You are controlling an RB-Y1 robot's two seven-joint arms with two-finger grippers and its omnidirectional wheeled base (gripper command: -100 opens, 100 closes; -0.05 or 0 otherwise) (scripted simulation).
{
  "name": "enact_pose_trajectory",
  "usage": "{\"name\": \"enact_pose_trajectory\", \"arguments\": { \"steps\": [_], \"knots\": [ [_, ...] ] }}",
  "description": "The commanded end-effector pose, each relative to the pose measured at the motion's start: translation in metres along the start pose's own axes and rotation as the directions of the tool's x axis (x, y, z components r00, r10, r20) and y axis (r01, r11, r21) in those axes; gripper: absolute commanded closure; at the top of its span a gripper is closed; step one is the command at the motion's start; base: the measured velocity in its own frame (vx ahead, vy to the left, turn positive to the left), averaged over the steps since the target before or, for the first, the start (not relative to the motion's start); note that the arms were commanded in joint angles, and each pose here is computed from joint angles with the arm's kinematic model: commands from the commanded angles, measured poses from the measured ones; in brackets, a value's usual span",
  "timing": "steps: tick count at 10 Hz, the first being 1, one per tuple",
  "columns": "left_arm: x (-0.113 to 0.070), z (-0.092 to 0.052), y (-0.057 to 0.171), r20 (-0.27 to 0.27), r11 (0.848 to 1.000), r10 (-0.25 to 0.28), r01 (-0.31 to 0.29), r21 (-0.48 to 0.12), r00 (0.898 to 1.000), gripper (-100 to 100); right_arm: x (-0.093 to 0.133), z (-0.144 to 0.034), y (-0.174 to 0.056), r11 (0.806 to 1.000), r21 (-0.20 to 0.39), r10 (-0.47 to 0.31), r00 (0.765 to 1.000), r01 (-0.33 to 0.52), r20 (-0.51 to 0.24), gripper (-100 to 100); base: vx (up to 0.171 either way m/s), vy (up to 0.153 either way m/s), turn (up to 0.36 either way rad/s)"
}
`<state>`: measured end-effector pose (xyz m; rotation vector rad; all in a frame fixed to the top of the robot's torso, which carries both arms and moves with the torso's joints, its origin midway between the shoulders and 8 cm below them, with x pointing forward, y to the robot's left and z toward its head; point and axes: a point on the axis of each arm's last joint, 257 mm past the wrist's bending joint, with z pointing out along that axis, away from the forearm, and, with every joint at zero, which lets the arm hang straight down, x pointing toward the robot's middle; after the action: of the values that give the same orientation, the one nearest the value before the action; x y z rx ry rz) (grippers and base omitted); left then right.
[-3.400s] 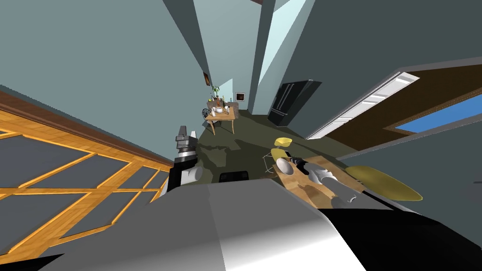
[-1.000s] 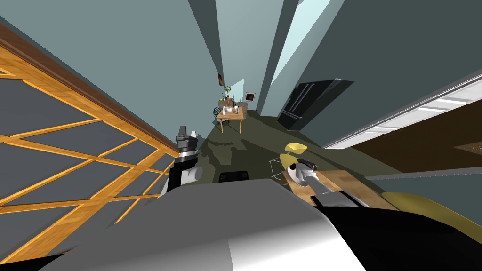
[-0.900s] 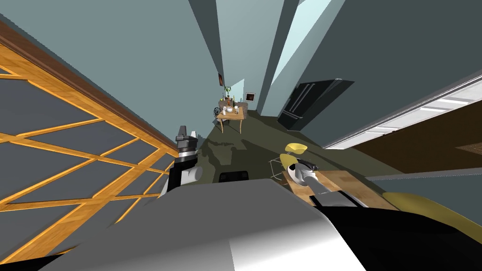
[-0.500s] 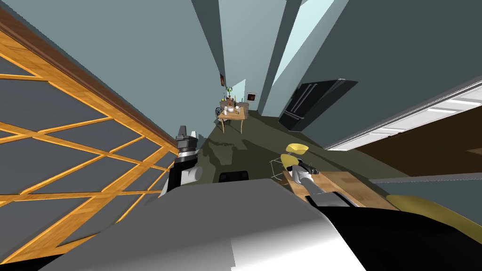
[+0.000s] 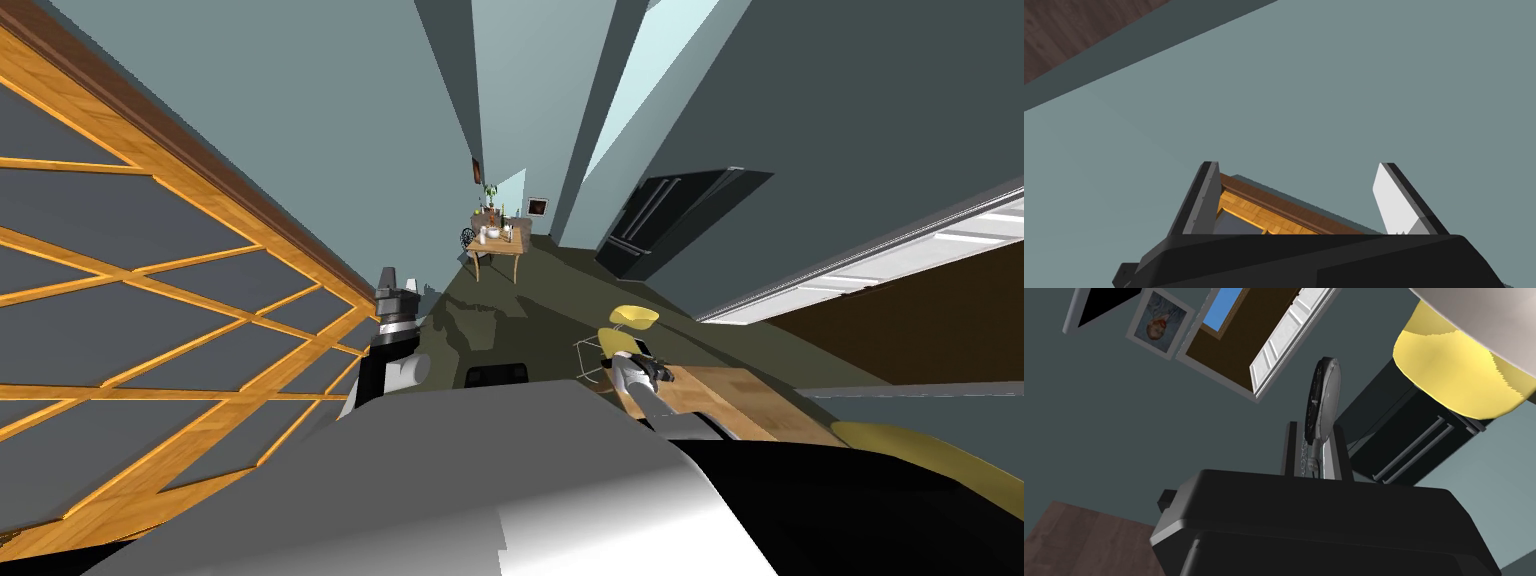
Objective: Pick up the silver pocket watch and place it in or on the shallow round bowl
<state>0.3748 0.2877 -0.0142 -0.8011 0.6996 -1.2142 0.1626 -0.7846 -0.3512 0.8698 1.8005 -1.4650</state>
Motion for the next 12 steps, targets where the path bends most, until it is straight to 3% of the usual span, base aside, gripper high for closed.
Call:
{"name": "enact_pose_trajectory", "arguments": {
  "steps": [1, 6, 7, 9, 11, 12],
  "knots": [
    [0.000, 0.000, 0.000, 0.000, 1.000, 0.000, 0.000, 0.000, 1.000, 0, 0.017, -0.010, -0.006, 0.999, 0.041, -0.003, 1.000, 0.004, -0.013, 100, -0.035, 0.004, 0.042],
    [0.000, 0.000, 0.000, 0.000, 1.000, 0.000, 0.000, 0.000, 1.000, 0, 0.060, -0.046, -0.012, 0.992, 0.122, -0.006, 0.999, 0.012, -0.053, 100, -0.027, -0.013, 0.053],
    [0.000, 0.000, 0.000, 0.000, 1.000, 0.000, 0.000, 0.000, 1.000, 0, 0.060, -0.046, -0.012, 0.992, 0.122, -0.006, 0.999, 0.012, -0.053, 100, -0.012, -0.016, 0.015],
    [0.000, 0.000, 0.000, 0.000, 1.000, 0.000, 0.000, 0.000, 1.000, 0, 0.081, -0.067, -0.010, 0.989, 0.146, -0.008, 0.997, 0.019, -0.076, 100, -0.005, -0.034, 0.041],
    [0.000, 0.000, 0.000, 0.000, 1.000, 0.000, 0.000, 0.000, 1.000, 0, 0.080, -0.066, -0.011, 0.989, 0.146, -0.010, 0.997, 0.020, -0.075, 100, -0.006, -0.018, 0.001],
    [0.000, 0.000, 0.000, 0.000, 1.000, 0.000, 0.000, 0.000, 1.000, 0, 0.080, -0.066, -0.011, 0.989, 0.147, -0.008, 0.997, 0.020, -0.076, -100, 0.000, 0.000, 0.000]
  ]
}}
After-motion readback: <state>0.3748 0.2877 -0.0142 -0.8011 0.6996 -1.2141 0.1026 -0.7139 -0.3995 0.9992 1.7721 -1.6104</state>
